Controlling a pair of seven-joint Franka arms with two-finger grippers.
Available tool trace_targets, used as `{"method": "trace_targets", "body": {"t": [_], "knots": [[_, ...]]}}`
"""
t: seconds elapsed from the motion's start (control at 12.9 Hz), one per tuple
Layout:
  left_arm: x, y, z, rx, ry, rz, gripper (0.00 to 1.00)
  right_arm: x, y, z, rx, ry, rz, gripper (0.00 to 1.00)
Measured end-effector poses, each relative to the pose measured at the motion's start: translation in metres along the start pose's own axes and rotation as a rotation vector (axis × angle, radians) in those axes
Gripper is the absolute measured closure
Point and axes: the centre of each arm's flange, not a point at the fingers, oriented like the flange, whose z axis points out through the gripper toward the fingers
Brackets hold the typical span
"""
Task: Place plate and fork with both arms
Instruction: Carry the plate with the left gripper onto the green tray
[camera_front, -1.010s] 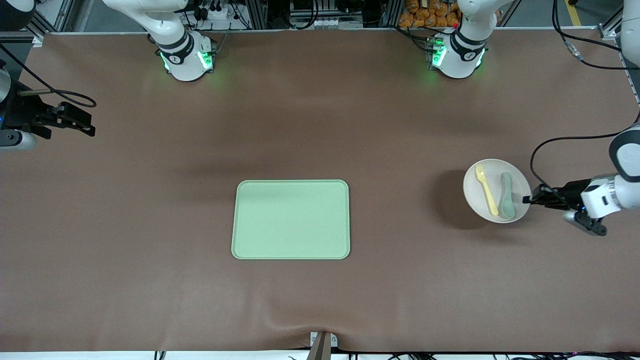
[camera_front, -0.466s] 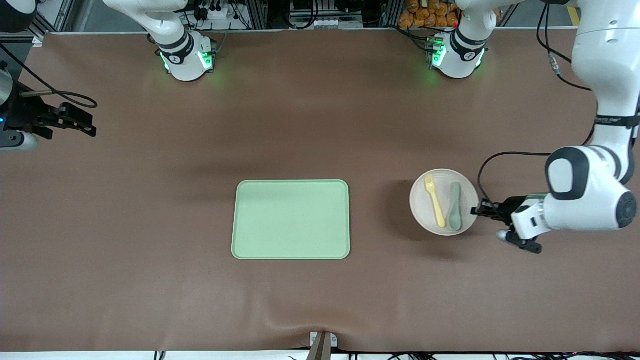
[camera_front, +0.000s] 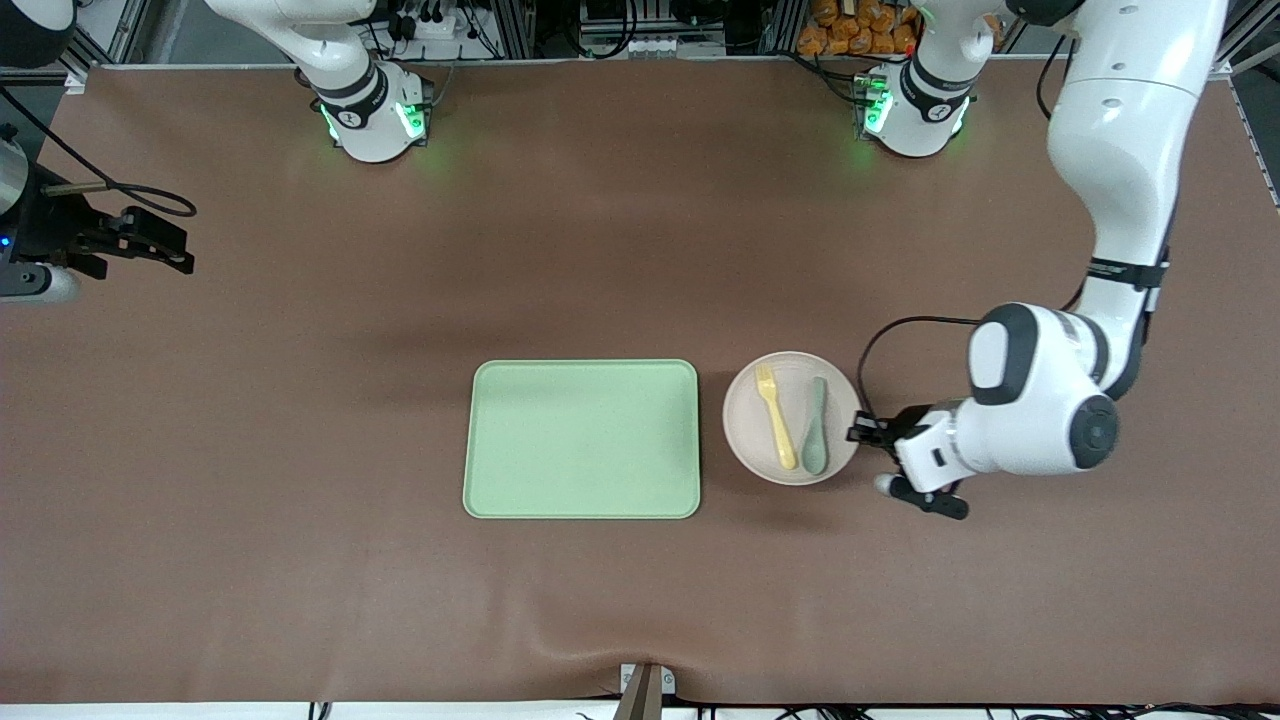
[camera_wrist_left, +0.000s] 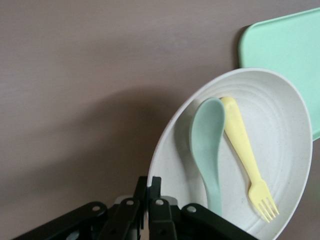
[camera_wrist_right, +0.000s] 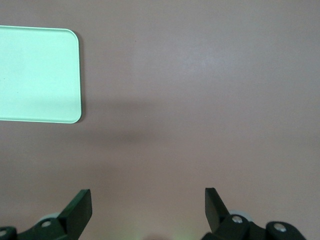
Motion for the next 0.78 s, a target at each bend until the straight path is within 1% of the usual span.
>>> {"method": "trace_targets", "body": {"t": [0.39,0.62,0.78], "knots": [[0.011,0.079,0.052,0.005,0.021,-0.013,0.96,0.000,0.000,0.000,0.000,0.000,0.000,0.00],[0.020,0.117,0.083,-0.012,0.067,-0.042,0.96,0.000,0.000,0.000,0.000,0.000,0.000,0.00],[0.024,0.137,0.105,-0.040,0.098,-0.060,0.96,0.000,0.000,0.001,0.000,-0.001,0.000,0.00]]}}
